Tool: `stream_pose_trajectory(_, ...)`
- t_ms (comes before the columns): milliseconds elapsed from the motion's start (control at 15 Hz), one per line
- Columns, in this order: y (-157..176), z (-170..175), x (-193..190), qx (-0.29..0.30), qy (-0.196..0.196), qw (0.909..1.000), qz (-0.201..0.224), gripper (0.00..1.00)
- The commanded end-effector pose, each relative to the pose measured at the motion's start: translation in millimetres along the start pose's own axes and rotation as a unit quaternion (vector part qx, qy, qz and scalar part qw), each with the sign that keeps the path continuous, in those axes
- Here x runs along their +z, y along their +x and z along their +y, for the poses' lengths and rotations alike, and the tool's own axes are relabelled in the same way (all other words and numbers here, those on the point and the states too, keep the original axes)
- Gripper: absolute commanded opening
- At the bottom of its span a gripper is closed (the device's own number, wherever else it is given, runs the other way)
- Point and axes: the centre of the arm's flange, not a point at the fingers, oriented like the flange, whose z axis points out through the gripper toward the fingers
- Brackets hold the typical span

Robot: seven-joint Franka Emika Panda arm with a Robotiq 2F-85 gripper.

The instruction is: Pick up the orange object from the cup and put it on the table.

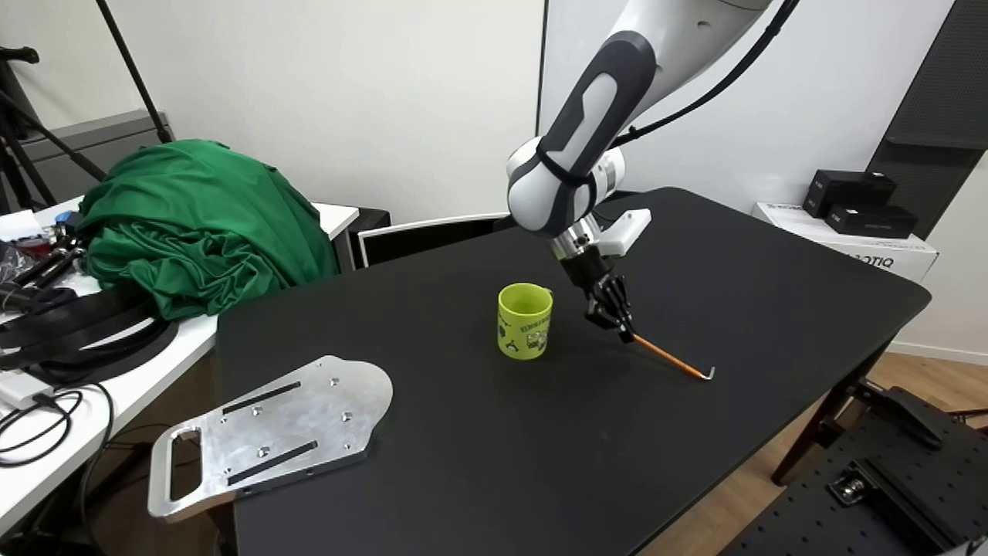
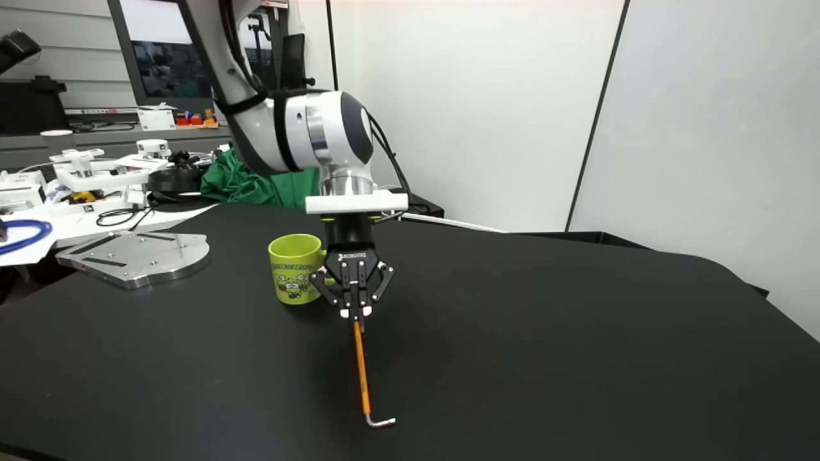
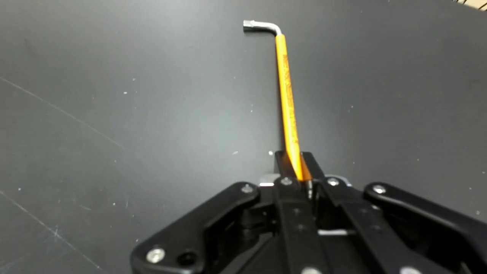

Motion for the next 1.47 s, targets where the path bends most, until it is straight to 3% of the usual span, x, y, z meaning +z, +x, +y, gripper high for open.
stream_pose_trajectory(0, -2, -5, 3, 0.023, -0.009, 0.9987, 0.045, 0.02)
stream_pose_trajectory(867, -11, 10, -10, 0.08, -0.028, 0.9844, 0.154, 0.02)
stream_pose_trajectory(933, -11, 10, -10, 0.081, -0.028, 0.9841, 0.155, 0.34)
stream_pose_trajectory(1067, -12, 11, -10, 0.081, -0.031, 0.9838, 0.157, 0.41)
stream_pose_trajectory(1400, -18, 13, -17, 0.074, -0.02, 0.9838, 0.162, 0.75)
